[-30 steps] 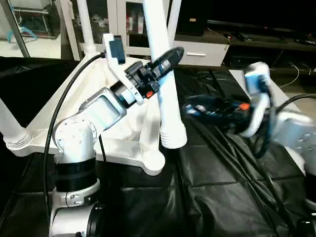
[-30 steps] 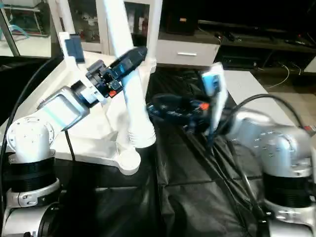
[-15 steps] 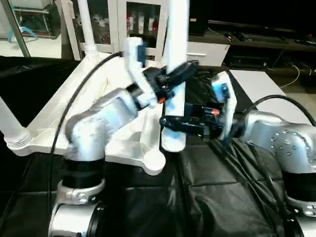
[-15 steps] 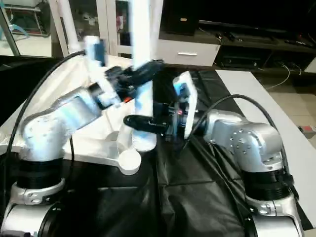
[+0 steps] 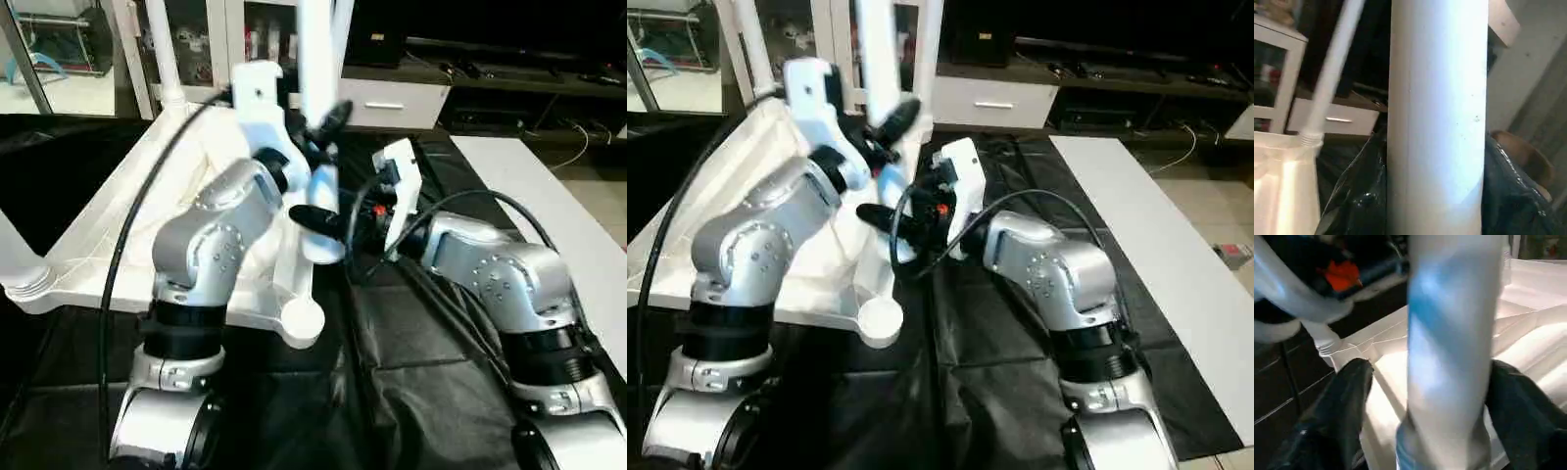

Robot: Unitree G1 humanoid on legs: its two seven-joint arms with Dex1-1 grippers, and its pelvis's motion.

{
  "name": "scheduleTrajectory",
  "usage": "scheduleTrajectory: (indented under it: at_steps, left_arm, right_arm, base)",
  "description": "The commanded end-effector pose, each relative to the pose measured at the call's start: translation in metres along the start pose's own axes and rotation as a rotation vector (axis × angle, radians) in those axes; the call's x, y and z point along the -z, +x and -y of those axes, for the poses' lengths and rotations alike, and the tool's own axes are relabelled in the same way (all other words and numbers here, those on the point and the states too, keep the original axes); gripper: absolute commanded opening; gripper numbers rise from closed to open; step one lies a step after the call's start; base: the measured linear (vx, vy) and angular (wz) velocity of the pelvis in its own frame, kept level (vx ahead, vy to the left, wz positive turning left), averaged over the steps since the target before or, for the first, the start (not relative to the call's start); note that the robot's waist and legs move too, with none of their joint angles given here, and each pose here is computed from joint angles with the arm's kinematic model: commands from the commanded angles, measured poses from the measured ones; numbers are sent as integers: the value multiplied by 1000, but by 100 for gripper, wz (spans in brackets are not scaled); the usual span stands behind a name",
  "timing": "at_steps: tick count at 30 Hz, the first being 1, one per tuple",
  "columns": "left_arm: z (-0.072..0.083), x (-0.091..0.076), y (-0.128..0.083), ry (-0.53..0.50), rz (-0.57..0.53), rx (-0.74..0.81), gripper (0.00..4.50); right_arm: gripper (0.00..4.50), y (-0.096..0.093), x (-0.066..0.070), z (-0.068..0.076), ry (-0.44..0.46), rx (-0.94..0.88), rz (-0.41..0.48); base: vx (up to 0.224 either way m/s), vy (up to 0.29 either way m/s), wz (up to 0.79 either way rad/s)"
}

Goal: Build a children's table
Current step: Pick table leg

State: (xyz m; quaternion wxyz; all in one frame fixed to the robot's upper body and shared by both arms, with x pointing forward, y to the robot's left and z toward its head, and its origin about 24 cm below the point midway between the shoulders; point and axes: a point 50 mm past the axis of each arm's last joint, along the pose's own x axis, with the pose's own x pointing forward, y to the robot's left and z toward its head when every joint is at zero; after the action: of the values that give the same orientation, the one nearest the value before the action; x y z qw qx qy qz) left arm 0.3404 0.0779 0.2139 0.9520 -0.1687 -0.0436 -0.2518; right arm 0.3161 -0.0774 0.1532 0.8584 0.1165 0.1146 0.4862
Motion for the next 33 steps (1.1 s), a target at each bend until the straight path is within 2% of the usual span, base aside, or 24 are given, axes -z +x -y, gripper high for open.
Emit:
scheduleTrajectory:
  at_steps: [1, 5, 17, 26, 27, 28, 33]
  left_arm:
    - [6, -8, 3, 16, 42, -1, 186]
    - [6, -7, 3, 21, 45, -7, 186]
    - [8, -5, 3, 15, 42, 8, 186]
    - [8, -4, 3, 39, 18, 30, 186]
    - [9, -3, 3, 13, 13, 58, 256]
    - [13, -2, 2, -44, 4, 118, 256]
    - [11, -1, -3, -98, -30, 180, 296]
  right_arm:
    - [323, 5, -1, -1, -27, 10, -9]
    - [303, 9, 2, -2, -54, 14, -25]
    - [199, 12, 5, -3, -84, -11, -34]
    - [190, 9, 1, 0, -105, -28, -19]
    - [190, 8, 1, 0, -107, -32, -17]
    - [190, 7, 0, 1, -113, -39, -13]
    - [189, -5, -7, 0, -133, -110, 14]
  base:
    - [0, 0, 0]
    - [0, 0, 0]
    - [0, 0, 0]
    - [0, 0, 0]
    - [0, 0, 0]
    - [0, 0, 0]
    - [0, 0, 0]
